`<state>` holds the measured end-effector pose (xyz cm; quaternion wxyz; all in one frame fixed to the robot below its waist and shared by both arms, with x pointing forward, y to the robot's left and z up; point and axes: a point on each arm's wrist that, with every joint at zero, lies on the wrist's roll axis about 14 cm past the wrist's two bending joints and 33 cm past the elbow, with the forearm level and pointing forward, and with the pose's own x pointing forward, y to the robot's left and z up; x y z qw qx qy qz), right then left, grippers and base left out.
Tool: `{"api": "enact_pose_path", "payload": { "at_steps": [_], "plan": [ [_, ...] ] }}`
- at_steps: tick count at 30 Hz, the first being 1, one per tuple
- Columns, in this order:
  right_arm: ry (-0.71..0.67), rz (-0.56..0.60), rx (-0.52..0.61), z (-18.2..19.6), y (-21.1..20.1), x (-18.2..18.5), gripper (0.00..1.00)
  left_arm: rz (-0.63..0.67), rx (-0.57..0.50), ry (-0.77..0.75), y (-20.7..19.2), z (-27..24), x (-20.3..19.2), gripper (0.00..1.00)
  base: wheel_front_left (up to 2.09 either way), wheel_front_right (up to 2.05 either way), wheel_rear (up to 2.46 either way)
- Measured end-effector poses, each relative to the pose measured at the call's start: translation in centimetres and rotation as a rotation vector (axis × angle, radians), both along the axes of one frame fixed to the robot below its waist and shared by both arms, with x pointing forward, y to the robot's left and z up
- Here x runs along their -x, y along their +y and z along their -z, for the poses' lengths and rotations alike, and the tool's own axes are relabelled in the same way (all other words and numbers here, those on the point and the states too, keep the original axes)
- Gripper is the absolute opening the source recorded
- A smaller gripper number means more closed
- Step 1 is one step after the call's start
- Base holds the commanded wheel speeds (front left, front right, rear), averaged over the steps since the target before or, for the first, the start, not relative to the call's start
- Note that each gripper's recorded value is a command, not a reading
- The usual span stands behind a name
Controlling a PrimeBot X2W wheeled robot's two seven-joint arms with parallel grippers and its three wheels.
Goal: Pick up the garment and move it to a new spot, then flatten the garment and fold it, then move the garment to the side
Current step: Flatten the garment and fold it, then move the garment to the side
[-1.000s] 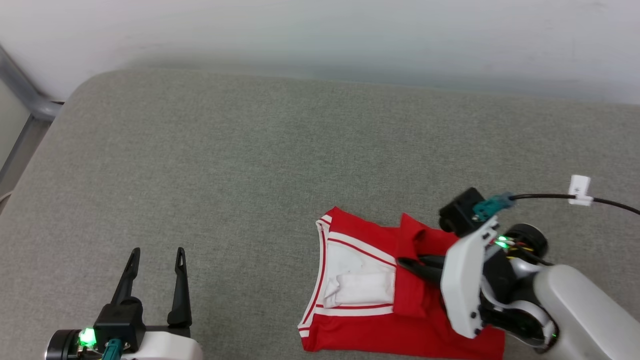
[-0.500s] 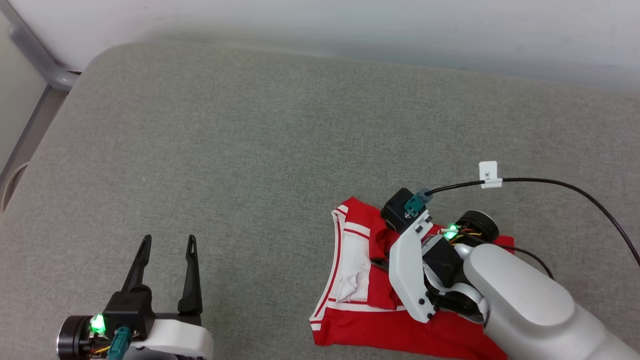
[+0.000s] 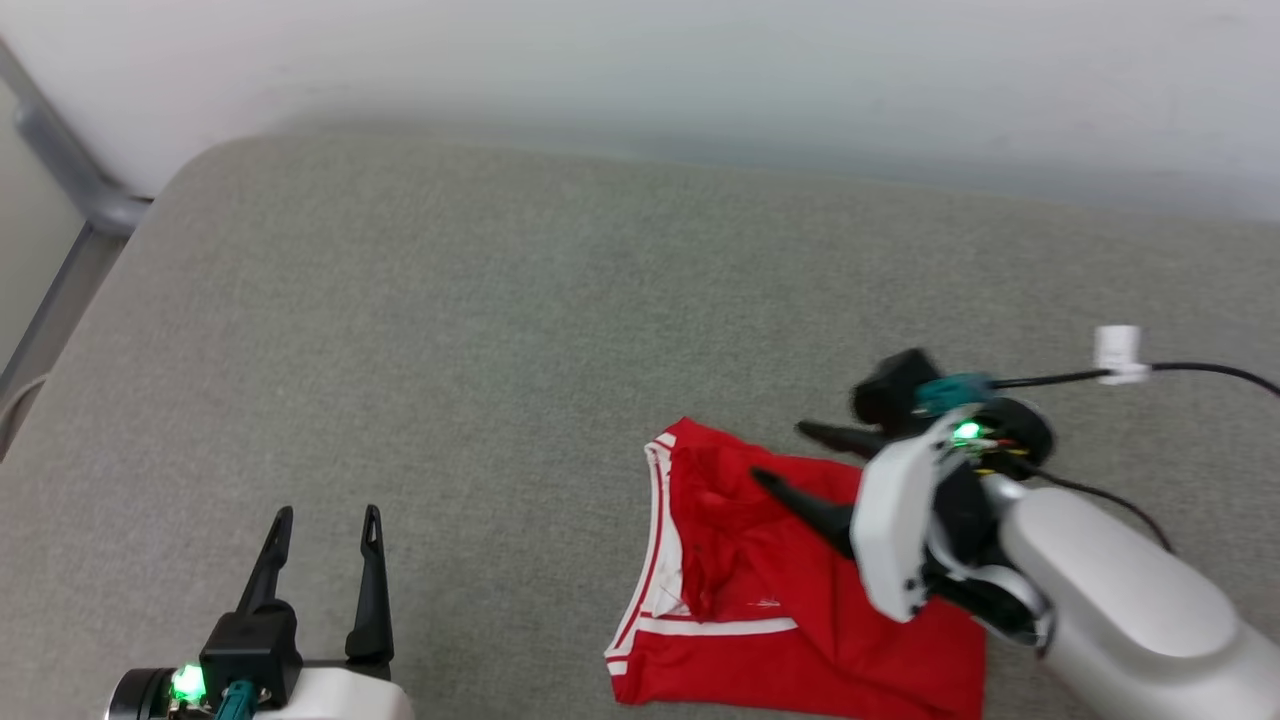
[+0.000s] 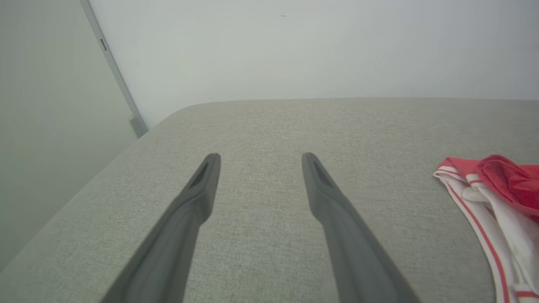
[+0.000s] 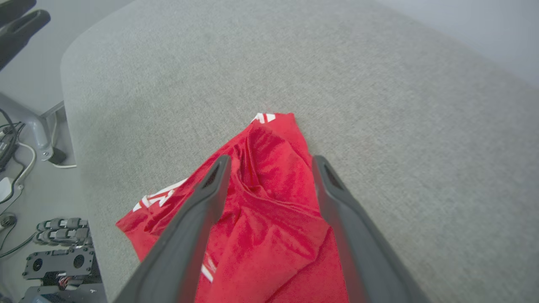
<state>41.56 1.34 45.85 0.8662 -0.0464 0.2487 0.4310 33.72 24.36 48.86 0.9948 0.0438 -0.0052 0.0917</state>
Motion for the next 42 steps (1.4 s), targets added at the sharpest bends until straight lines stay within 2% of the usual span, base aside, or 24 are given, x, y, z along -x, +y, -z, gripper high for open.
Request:
{"api": "enact_pose_path", "payload": {
  "at_steps": [6, 12, 16, 22, 28, 42],
  "plan": [
    [-0.226, 0.207, -0.088, -4.7, -6.9, -2.1, 1.0, 0.051, -0.004, -0.025, -1.3, -0.7, 0.0, 1.0, 0.0, 0.0, 0.0],
    [-0.424, 0.447, -0.172, -7.7, -13.5, -2.2, 1.0, 0.1, -0.005, -0.051, -2.8, -1.4, -0.6, 1.0, 0.0, 0.0, 0.0],
    [-0.542, 0.59, -0.217, -8.8, -17.0, -1.1, 1.0, 0.128, -0.004, -0.055, -3.6, -1.6, -0.8, 1.0, 0.0, 0.0, 0.0],
    [-0.635, 0.742, -0.264, -9.0, -19.7, 1.6, 1.0, 0.146, -0.003, -0.058, -4.1, -1.6, -0.9, 1.0, 0.0, 0.0, 0.0],
    [-0.703, 0.787, -0.274, -10.0, -20.0, 4.0, 1.0, 0.157, -0.005, -0.061, -4.4, -1.7, -0.7, 1.0, 0.0, 0.0, 0.0],
    [-0.669, 0.839, -0.312, -9.0, -19.0, 7.2, 1.0, 0.152, -0.011, -0.077, -4.4, -2.2, 0.1, 1.0, 0.0, 0.0, 0.0]
  ]
}}
